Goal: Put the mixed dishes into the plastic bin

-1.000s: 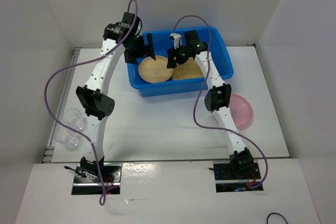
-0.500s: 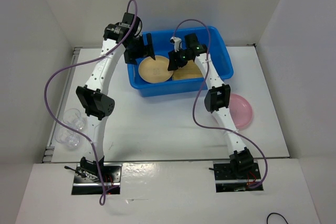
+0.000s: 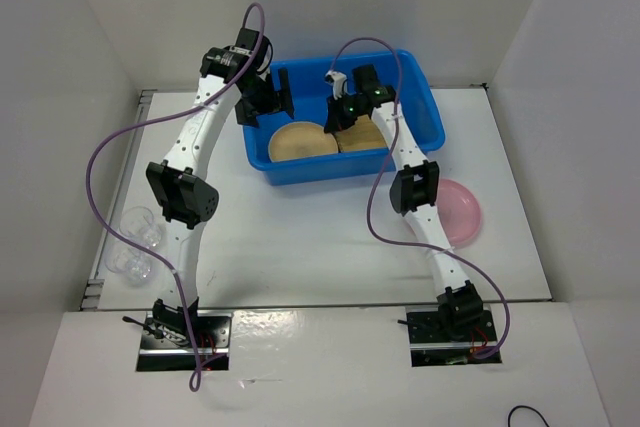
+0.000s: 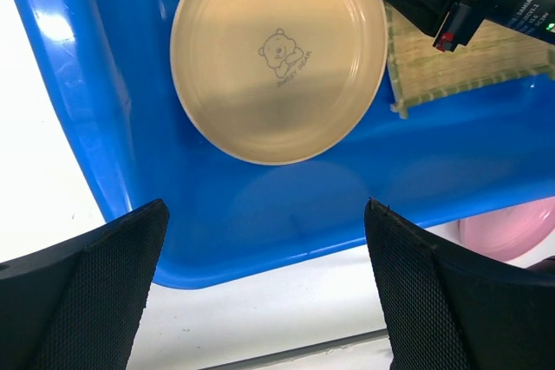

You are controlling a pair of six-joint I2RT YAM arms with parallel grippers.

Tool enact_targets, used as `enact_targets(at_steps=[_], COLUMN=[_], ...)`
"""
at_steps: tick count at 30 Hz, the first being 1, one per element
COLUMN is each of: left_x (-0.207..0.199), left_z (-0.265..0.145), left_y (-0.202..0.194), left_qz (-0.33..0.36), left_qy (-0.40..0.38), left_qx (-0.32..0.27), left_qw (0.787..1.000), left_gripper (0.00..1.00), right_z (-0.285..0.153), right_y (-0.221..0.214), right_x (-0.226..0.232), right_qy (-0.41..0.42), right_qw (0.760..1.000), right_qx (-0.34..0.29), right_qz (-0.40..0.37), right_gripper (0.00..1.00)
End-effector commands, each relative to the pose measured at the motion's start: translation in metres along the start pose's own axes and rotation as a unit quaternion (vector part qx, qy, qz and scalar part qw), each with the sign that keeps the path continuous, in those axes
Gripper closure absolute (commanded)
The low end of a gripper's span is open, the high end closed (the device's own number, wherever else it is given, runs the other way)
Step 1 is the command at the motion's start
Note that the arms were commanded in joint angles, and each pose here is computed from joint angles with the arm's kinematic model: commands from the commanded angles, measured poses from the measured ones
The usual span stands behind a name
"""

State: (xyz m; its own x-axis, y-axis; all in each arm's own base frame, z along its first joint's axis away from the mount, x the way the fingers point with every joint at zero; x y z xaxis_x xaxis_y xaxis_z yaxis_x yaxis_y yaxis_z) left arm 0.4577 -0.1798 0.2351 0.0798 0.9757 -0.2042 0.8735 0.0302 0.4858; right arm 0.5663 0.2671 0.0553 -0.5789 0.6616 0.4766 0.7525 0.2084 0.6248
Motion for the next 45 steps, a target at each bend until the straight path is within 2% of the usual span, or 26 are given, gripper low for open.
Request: enact_targets(at_steps=[1,6,12,17,21,27,33,35,36,39,40,41,42,45], left_x=[-0.004,-0.001,0.0,-0.002,-0.008,-0.007,-0.002,0.001,0.002,0.004,0.005,0.01,0.009,0.022], left_z=[-0.026,-0.026,-0.021,-0.016,-0.016,-0.021,-0.02,-0.022,-0.027,-0.029,-0.029,-0.027,-0.032,-0.043], left_y=[0.007,0.008,0.007,0.009,0.007,0.008,0.002,0.002,0.003,0.003,0.004,0.003,0.004,0.01], left_qz=[-0.006,-0.006,-0.006,-0.006,-0.002,-0.002,-0.003,-0.003,-0.003,-0.003,-0.003,-0.007,-0.012,-0.033], left_qy=[-0.002,0.007,0.009,0.004,-0.003,0.0,0.013,0.02,0.023,0.028,0.032,0.036,0.035,0.051], left_qx=[-0.03,-0.033,-0.028,-0.026,-0.024,-0.03,-0.021,-0.024,-0.03,-0.032,-0.034,-0.03,-0.035,-0.051], left_qw=[1.0,0.999,1.0,1.0,1.0,1.0,1.0,1.0,0.999,0.999,0.999,0.999,0.999,0.997], left_gripper=[0.0,0.0,0.0,0.0,0.0,0.0,0.0,0.0,0.0,0.0,0.0,0.0,0.0,0.0], right_z=[-0.031,-0.078,-0.114,-0.153,-0.176,-0.193,-0.192,-0.191,-0.19,-0.185,-0.185,-0.19,-0.201,-0.225], right_y=[0.04,0.08,0.099,0.117,0.118,0.098,0.082,0.076,0.072,0.058,0.055,0.057,0.06,0.08], right_x=[0.012,0.013,0.002,-0.024,-0.068,-0.132,-0.149,-0.15,-0.149,-0.143,-0.143,-0.138,-0.136,-0.108], right_qy=[0.003,0.0,-0.018,-0.073,-0.16,-0.244,-0.283,-0.284,-0.283,-0.265,-0.264,-0.265,-0.268,-0.255], right_qw=[0.998,0.994,0.989,0.98,0.967,0.95,0.945,0.947,0.948,0.958,0.958,0.958,0.957,0.957], right_qx=[-0.053,-0.113,-0.145,-0.185,-0.2,-0.192,-0.162,-0.147,-0.141,-0.11,-0.104,-0.105,-0.11,-0.136], right_qz=[-0.016,-0.003,0.002,0.014,0.019,0.037,0.023,0.021,0.025,0.026,0.03,0.029,0.03,0.024], right_gripper=[1.0,1.0,1.0,1.0,1.0,1.0,1.0,0.97,0.94,0.66,0.35,0.26,0.21,0.14])
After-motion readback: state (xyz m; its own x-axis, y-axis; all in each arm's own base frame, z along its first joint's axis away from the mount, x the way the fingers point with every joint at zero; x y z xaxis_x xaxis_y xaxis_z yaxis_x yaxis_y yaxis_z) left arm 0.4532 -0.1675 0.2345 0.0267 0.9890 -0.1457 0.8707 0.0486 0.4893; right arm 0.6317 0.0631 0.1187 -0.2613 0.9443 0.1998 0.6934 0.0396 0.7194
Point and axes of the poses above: each gripper's point midway between its finger pads, its own z axis out along the fingers, its own x axis along the line the jaws close on, y = z × x, the point moved 1 cm from there along -z, back along the fingers, and after that the axes turned 12 degrees about z, right-handed, at the moved point
